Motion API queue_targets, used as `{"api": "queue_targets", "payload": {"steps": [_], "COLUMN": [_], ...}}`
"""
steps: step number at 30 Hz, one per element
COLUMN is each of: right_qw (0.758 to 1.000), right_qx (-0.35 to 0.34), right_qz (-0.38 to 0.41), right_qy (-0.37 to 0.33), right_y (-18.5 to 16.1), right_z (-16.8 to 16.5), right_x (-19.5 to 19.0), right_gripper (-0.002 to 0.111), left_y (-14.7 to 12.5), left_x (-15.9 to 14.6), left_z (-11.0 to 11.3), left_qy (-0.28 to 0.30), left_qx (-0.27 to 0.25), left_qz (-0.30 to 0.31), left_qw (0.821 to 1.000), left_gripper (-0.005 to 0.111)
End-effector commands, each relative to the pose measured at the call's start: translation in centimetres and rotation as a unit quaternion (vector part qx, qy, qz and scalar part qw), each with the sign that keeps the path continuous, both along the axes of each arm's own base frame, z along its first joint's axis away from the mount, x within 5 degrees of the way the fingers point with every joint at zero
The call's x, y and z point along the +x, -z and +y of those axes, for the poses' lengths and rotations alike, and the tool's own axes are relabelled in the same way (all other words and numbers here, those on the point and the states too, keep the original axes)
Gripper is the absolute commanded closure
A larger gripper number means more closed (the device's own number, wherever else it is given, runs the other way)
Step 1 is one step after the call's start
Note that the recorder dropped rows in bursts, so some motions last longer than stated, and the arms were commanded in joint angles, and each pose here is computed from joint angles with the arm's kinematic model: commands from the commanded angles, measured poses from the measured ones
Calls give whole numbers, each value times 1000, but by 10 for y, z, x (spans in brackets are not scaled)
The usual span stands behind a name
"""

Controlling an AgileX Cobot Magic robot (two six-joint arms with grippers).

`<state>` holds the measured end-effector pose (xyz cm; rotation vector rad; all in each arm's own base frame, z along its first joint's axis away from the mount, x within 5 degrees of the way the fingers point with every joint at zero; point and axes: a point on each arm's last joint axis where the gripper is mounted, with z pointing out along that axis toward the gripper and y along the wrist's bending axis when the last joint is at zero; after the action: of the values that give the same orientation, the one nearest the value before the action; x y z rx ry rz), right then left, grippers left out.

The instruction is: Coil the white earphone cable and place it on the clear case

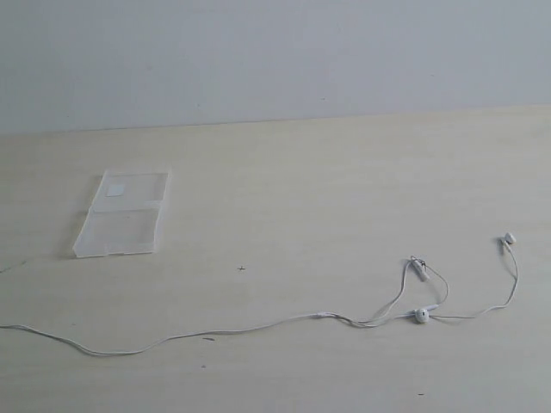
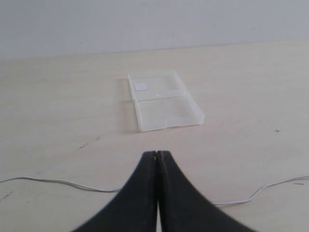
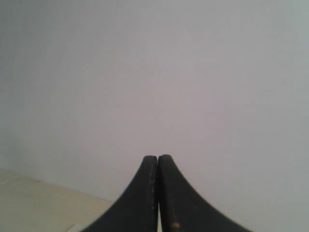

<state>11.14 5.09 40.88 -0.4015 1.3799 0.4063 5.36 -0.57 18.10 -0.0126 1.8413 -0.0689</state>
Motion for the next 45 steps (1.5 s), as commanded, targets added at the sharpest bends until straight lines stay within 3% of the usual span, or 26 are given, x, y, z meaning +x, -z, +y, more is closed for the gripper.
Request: {"api": "queue_targets", "payload": {"steps": [1, 7, 11, 16, 21, 26, 31, 38, 42, 45], "right_qw": [989, 944, 946, 960, 974, 983, 984, 962, 965, 977], "right_qx": [-20, -69, -77, -79, -72, -44, -9, 131, 125, 108], "right_qz": [80, 211, 238, 228, 191, 129, 89, 163, 163, 145], "right_qy": [-122, -244, -206, -143, -102, -122, -156, -176, -164, -114], "right_y": [-3, 60, 79, 78, 58, 25, -2, -14, -12, -10], "right_z": [26, 53, 51, 44, 36, 34, 33, 30, 29, 22], "right_x": [42, 107, 131, 138, 127, 92, 50, 28, 30, 33], "right_gripper": [103, 79, 77, 81, 95, 108, 108, 108, 108, 108], "left_y": [-1, -1, -1, -1, -1, -1, -1, -1, -1, -1], "left_x": [0, 0, 0, 0, 0, 0, 0, 0, 0, 0], "left_z": [0, 0, 0, 0, 0, 0, 0, 0, 0, 0], "left_qy": [0, 0, 0, 0, 0, 0, 0, 0, 0, 0], "left_qx": [-1, -1, -1, -1, -1, -1, -1, -1, -1, -1], "left_qz": [-6, -6, -6, -6, -6, -6, -6, -6, -6, -6], "left_qw": [1000, 1000, 1000, 1000, 1000, 1000, 1000, 1000, 1000, 1000], "left_gripper": [107, 107, 107, 107, 107, 107, 107, 107, 107, 107]}}
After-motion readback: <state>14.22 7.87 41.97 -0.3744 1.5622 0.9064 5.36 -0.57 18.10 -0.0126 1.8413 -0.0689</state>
